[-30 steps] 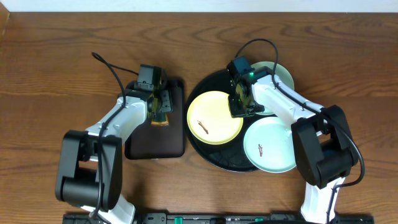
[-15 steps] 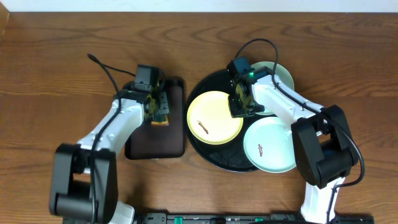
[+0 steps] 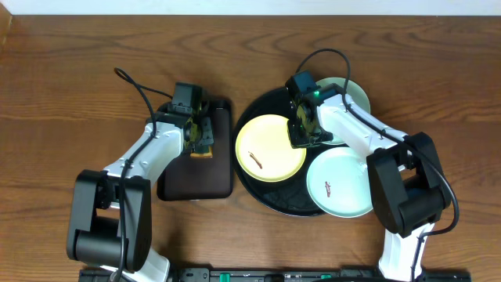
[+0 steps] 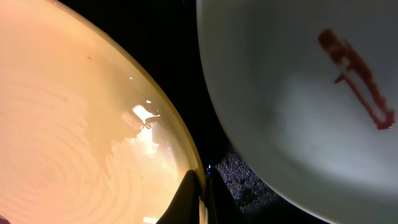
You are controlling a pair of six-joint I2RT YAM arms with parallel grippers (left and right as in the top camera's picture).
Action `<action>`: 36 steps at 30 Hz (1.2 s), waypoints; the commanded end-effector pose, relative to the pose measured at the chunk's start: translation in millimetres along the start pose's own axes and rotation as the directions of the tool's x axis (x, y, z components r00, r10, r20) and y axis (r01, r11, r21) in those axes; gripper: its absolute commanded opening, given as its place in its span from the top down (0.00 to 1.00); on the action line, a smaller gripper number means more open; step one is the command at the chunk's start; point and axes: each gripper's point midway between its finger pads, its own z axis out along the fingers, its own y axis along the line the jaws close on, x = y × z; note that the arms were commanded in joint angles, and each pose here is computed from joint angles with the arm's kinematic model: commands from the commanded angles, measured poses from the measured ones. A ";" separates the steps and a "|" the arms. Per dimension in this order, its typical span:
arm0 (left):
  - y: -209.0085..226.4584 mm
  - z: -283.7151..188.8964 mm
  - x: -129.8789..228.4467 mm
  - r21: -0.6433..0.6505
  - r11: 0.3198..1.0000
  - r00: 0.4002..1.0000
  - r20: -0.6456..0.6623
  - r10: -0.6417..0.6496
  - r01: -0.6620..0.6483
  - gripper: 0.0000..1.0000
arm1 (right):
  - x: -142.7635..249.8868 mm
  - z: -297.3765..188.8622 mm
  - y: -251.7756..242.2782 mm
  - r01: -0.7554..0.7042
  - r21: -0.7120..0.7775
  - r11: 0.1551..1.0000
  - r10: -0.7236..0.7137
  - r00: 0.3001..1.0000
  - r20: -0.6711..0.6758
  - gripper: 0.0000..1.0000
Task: Clean dirty plates on tray and stack at the side
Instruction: 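Close left gripper on the sponge and lift it from the tray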
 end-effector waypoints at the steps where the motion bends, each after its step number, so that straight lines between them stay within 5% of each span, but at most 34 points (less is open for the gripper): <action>1: 2.5 3.1 4.0 -0.011 1.000 1.000 -0.015 -0.002 0.002 0.51 | -1.2 -5.8 -4.0 0.005 0.013 1.000 -0.005 1.000 0.015 0.98; 8: 6.9 8.7 17.1 -0.022 1.000 0.999 -0.046 -0.002 0.001 0.51 | -1.2 -5.8 -4.0 0.005 0.013 1.000 -0.005 1.000 0.015 0.98; 12: 5.5 8.8 13.6 -0.016 1.000 0.999 -0.032 -0.003 0.002 0.67 | -1.1 -5.8 -4.1 0.005 0.014 1.000 -0.005 1.000 0.015 0.98; 15: 1.6 8.7 14.9 0.005 1.000 0.999 -0.039 -0.001 0.002 0.92 | -1.1 -5.8 -4.1 0.005 0.014 1.000 -0.005 1.000 0.015 0.98; 24: 6.8 -50.2 -22.8 -0.042 0.999 0.997 0.082 0.017 -0.014 0.93 | -1.8 -5.8 -3.8 0.005 0.013 1.000 -0.006 1.000 0.017 0.98; 36: 7.3 -113.1 -22.6 -0.011 1.000 0.984 0.178 0.012 -0.010 0.93 | -1.0 -5.8 -4.1 0.005 0.014 1.000 -0.005 1.000 0.014 0.95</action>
